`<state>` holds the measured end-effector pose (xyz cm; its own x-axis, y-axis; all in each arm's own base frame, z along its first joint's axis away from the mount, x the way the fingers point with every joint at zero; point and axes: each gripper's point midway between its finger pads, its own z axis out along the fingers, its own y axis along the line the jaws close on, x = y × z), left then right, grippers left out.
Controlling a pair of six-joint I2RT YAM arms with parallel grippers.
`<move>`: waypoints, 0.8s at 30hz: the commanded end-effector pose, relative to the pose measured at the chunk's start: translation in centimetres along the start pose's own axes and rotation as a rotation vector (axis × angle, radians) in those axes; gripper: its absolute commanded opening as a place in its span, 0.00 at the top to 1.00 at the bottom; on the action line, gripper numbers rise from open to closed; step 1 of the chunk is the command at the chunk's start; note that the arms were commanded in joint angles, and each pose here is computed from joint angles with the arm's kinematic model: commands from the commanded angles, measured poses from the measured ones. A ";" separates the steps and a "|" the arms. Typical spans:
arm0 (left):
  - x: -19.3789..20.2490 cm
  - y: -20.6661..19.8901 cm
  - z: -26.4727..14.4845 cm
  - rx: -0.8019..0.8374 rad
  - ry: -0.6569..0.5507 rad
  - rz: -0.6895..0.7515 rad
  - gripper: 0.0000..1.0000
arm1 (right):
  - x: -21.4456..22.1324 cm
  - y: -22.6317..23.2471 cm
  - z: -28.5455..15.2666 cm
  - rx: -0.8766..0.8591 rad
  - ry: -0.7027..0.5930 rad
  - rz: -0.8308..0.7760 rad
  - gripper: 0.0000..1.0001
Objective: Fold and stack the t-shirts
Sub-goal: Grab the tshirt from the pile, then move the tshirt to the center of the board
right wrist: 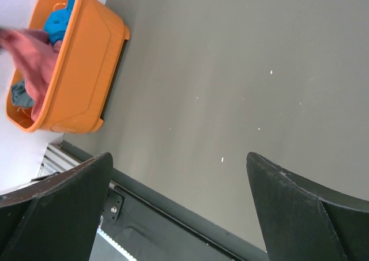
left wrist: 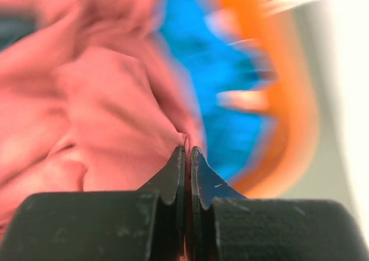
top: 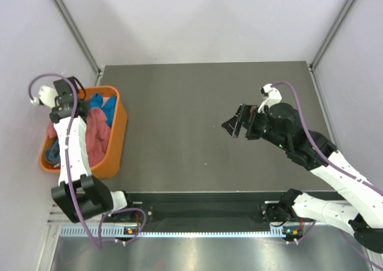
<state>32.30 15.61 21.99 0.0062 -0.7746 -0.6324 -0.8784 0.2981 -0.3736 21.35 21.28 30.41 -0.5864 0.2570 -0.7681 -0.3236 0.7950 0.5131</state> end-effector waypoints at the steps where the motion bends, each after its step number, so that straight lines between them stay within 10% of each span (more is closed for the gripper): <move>1: -7.9 -8.9 -9.0 0.457 -0.193 -0.064 1.00 | -0.5 0.5 0.5 -0.017 -0.017 0.022 0.00; 17: -14.8 -22.7 -41.7 1.770 -0.182 -0.012 1.00 | -1.0 -0.6 -0.1 0.031 -0.048 -0.007 0.00; 24: -5.4 -26.7 -46.2 1.938 0.119 0.088 1.00 | -1.4 -0.9 -0.4 0.044 -0.071 0.002 0.00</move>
<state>35.72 -8.27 65.88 -0.0180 -0.7778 -0.6282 0.6411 0.4732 -0.6043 21.79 20.56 30.54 -0.5646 0.2772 -0.7774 -0.2936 0.8128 0.5031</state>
